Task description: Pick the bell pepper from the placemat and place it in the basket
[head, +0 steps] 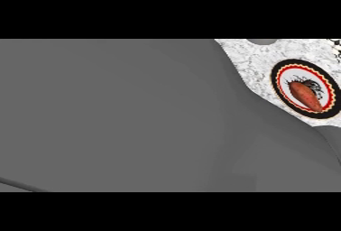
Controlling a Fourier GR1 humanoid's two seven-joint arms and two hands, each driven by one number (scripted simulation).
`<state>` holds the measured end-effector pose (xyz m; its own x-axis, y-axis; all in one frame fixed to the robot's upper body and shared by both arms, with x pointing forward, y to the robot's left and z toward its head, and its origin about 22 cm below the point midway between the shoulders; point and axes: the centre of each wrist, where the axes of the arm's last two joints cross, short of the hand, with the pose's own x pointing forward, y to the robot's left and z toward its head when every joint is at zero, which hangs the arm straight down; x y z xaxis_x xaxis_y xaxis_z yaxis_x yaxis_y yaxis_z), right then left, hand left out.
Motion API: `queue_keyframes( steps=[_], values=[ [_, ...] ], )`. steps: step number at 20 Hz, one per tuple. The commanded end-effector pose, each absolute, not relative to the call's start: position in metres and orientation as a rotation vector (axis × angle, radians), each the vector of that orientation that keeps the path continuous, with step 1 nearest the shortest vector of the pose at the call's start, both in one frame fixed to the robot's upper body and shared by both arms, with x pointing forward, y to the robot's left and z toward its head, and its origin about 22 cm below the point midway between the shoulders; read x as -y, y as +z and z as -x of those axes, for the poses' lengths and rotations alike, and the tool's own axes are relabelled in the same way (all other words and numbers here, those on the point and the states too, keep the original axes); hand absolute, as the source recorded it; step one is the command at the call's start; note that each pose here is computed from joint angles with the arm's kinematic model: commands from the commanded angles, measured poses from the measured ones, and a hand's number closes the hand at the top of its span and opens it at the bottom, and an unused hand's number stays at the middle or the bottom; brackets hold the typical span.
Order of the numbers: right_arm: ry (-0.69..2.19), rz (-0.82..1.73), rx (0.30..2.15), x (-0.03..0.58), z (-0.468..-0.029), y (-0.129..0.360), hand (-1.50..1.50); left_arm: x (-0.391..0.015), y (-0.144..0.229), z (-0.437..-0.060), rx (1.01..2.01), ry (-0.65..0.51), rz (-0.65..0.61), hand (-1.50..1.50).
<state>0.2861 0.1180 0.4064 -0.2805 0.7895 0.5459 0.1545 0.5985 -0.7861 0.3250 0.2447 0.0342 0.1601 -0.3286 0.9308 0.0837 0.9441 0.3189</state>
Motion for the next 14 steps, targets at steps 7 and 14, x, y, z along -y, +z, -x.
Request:
queue_keyframes(
  steps=[7, 14],
  values=[
    [0.873, 1.087, 1.462, -0.109, -0.335, 0.411, 1.50, -0.264, 0.037, -0.316, 1.376, -0.262, -0.241, 0.00],
    [0.892, 1.145, 1.443, -0.075, -0.375, 0.397, 1.50, -0.262, 0.028, -0.311, 1.380, -0.267, -0.239, 0.00]
  ],
)
